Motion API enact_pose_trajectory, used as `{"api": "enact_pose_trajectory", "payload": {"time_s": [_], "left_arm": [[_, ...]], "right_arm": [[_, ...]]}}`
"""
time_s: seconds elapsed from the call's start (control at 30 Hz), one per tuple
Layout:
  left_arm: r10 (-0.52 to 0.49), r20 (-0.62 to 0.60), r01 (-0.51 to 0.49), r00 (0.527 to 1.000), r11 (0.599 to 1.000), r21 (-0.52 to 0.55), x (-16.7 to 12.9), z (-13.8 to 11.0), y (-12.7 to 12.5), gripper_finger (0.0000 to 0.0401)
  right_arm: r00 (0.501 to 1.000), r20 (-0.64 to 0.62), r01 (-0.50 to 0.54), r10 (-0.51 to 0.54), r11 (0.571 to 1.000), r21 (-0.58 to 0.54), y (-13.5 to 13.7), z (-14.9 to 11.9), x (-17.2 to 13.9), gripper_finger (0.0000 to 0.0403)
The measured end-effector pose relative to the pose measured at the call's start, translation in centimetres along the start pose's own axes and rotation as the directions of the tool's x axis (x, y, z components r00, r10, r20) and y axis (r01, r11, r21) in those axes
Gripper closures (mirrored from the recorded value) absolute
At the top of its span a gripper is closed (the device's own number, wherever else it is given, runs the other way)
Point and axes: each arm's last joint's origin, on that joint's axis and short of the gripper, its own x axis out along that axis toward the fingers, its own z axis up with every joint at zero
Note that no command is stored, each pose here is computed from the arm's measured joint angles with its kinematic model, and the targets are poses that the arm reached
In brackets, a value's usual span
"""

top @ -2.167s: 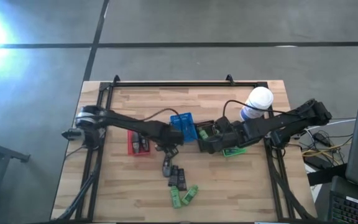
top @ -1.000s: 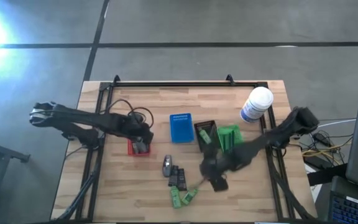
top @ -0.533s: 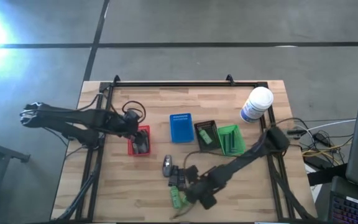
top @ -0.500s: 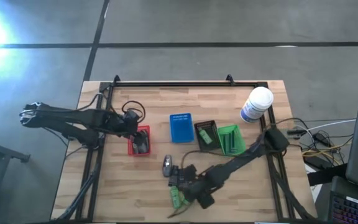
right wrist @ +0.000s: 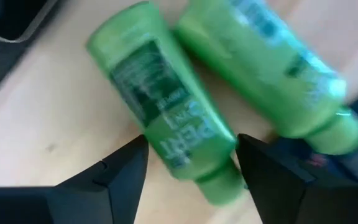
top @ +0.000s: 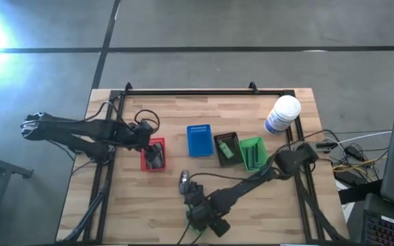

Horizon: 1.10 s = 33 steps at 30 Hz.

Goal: Pick & Place Travel size toiletries
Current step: Put the green shampoo into the black bin

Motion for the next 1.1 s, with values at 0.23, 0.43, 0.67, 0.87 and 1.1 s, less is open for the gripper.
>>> {"api": "enact_pose_trajectory", "payload": {"time_s": [0.23, 0.43, 0.67, 0.87, 1.1], "left_arm": [[-0.006, 0.005, 0.006, 1.000, 1.000, 0.030, -0.2, 0.0, 0.1, 0.0011], [-0.009, 0.007, 0.008, 1.000, 0.999, 0.046, -0.2, 0.0, 0.1, 0.0011], [-0.012, 0.011, 0.012, 1.000, 0.999, 0.045, -0.3, 0.0, 0.1, 0.0011], [-0.012, 0.010, 0.011, 1.000, 0.999, 0.041, -0.3, 0.0, 0.1, 0.0011], [-0.017, 0.014, 0.017, 1.000, 0.999, 0.027, -0.5, 0.0, 0.2, 0.0011]], "right_arm": [[0.992, -0.003, 0.123, -0.123, 0.991, -0.053, -0.2, 1.0, -2.0, 0.0162], [0.992, 0.051, 0.122, -0.118, 0.988, -0.092, 0.4, 1.9, -3.5, 0.0120], [0.996, 0.089, 0.030, -0.017, 0.989, -0.146, 1.7, 2.0, -2.3, 0.0083], [0.997, 0.079, 0.028, -0.014, 0.984, -0.175, 1.5, 1.9, -0.6, 0.0094], [0.999, 0.029, -0.013, 0.018, 0.990, -0.143, 1.2, 0.7, 0.7, 0.0143]]}}
